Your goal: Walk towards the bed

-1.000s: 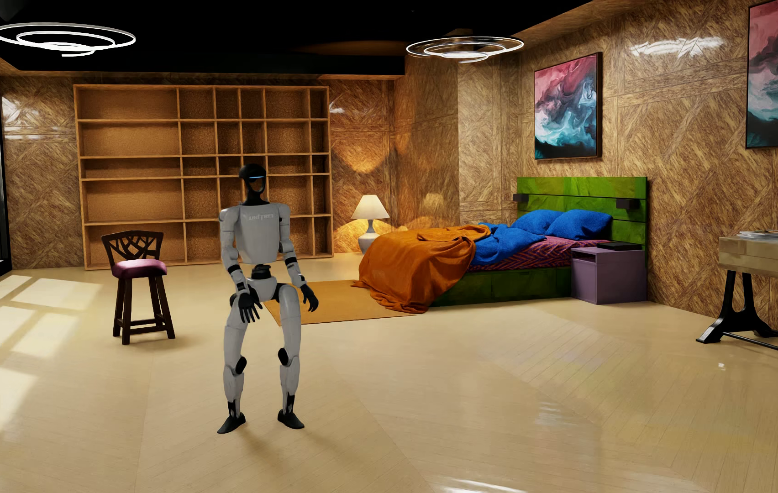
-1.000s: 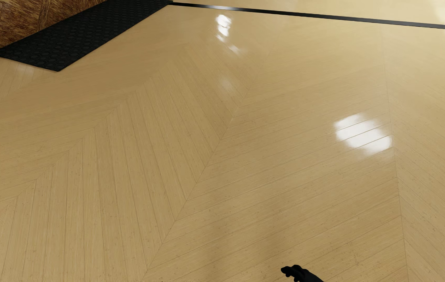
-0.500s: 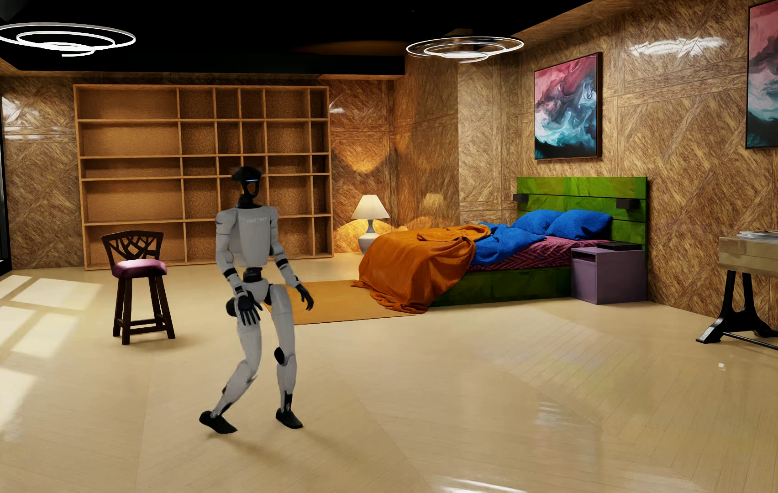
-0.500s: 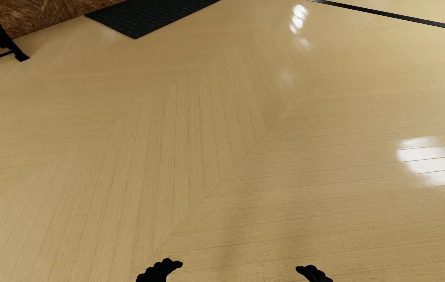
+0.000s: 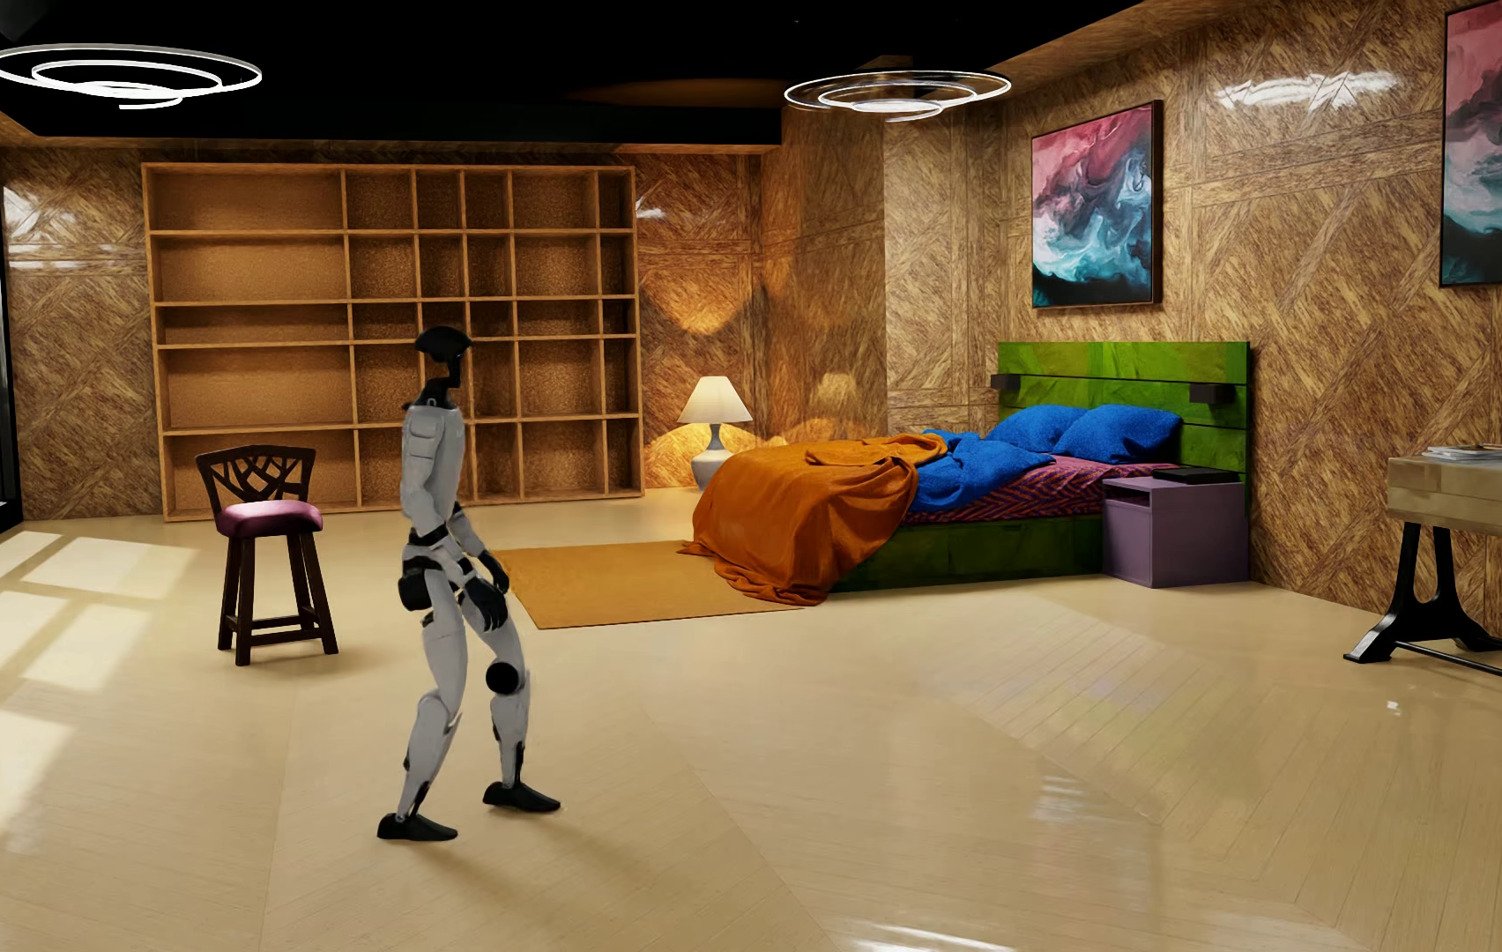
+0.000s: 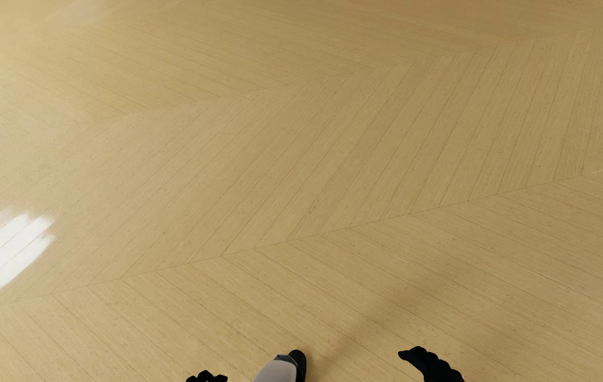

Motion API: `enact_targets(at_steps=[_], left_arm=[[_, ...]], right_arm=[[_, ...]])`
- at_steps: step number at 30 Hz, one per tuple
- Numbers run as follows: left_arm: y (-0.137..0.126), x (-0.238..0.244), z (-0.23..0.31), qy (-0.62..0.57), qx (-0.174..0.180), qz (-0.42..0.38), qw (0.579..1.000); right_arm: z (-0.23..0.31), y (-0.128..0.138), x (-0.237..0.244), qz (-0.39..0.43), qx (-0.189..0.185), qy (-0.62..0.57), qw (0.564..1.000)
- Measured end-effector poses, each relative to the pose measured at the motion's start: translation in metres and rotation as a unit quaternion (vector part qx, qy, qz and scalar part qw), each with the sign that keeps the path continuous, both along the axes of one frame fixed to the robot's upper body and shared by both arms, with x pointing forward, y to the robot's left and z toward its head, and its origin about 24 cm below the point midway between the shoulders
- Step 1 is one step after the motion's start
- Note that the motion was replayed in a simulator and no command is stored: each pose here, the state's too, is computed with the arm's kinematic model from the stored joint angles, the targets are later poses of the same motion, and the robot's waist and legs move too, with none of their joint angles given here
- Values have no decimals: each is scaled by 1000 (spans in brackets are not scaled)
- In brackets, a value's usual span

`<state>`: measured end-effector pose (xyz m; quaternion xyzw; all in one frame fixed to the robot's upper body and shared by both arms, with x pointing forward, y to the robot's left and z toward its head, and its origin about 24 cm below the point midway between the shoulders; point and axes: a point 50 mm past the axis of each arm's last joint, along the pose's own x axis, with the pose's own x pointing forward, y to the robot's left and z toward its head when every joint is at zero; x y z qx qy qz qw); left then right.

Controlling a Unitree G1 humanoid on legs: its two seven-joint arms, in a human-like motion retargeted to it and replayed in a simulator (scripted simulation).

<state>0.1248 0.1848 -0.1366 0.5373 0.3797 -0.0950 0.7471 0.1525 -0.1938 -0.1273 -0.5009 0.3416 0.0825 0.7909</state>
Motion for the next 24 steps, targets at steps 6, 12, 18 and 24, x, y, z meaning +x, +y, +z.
enact_targets(at_steps=[6, 12, 18, 24], left_arm=[[1, -27, -10, 81, -27, -9, 996], [2, -44, -13, 106, -34, 24, 994], [-7, -33, -15, 108, -44, 28, 993], [-26, -24, -14, 65, -79, 54, 993]], right_arm=[[-2, 26, -2, 58, 45, 16, 997], [15, 59, 20, 69, 89, -40, 993], [21, 39, 21, 19, 97, -50, 994], [5, -10, -15, 18, 9, 52, 998]])
